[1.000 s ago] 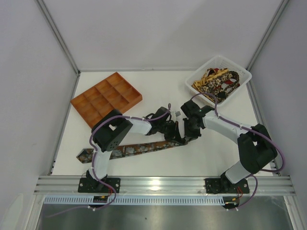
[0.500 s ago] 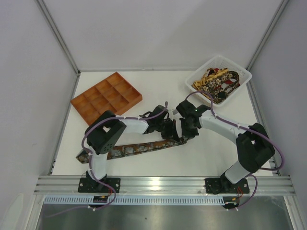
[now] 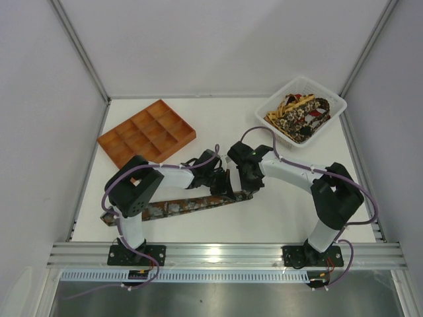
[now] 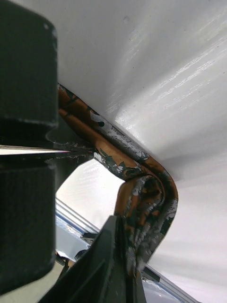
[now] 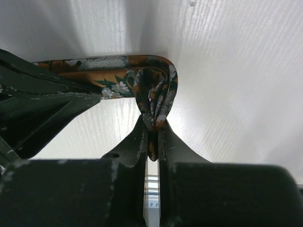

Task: Roll the ties
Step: Roll the tie

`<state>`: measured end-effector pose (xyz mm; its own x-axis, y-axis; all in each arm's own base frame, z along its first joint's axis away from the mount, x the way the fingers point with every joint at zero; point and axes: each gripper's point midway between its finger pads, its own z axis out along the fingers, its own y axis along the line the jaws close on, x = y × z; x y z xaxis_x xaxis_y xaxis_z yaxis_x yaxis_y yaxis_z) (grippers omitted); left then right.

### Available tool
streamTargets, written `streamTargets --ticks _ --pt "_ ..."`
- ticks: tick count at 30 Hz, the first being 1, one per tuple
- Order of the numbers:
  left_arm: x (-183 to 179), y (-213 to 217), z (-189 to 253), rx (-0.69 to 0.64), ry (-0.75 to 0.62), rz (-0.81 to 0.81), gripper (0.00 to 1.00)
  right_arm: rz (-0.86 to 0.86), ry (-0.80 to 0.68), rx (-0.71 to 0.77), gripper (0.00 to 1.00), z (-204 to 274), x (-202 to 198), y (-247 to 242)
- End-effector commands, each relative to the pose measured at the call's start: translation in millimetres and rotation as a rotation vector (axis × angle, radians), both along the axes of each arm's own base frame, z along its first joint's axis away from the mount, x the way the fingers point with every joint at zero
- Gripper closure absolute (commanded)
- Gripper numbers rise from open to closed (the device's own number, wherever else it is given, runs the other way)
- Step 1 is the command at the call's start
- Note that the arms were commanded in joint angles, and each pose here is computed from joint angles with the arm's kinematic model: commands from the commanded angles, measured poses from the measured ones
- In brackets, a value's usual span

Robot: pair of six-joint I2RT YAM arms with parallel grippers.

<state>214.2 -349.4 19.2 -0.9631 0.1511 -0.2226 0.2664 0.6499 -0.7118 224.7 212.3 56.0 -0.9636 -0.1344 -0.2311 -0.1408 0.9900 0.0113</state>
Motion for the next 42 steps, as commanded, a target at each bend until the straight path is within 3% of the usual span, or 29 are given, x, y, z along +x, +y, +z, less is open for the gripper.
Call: streamTargets --ticks 1,4,13,24,25,35,42 --pt "9.5 -2.2 9.4 -0.029 -0.047 0.01 1.0 -0.007 -0.017 -0.041 0.95 2.6 4.4 7.1" --pt "9.9 -3.8 7.9 -0.033 -0.043 0.008 0.99 0.004 -0.022 -0.042 0.92 3.2 3.6 13.8" --pt "8.4 -3.2 2.0 -0.047 -0.025 0.009 0.99 0.033 -0.015 -0.014 0.69 7.2 0.1 31.0" --pt "7.1 -1.6 -1.6 -0.054 -0.018 0.009 0.99 0.094 0.005 0.036 0.52 3.2 -2.9 43.4" --pt "7.8 -2.2 -1.5 -0.055 -0.021 0.008 1.0 0.101 0.006 0.038 0.48 2.8 -2.8 44.1" --pt "7.6 -1.0 -5.5 -0.052 -0.014 0.009 0.99 0.207 0.041 0.166 0.41 -1.9 -8.6 67.6" --pt "7.8 3.8 -7.6 -0.043 -0.012 0.018 1.0 0.164 0.068 0.349 0.42 -9.9 -6.2 71.4"
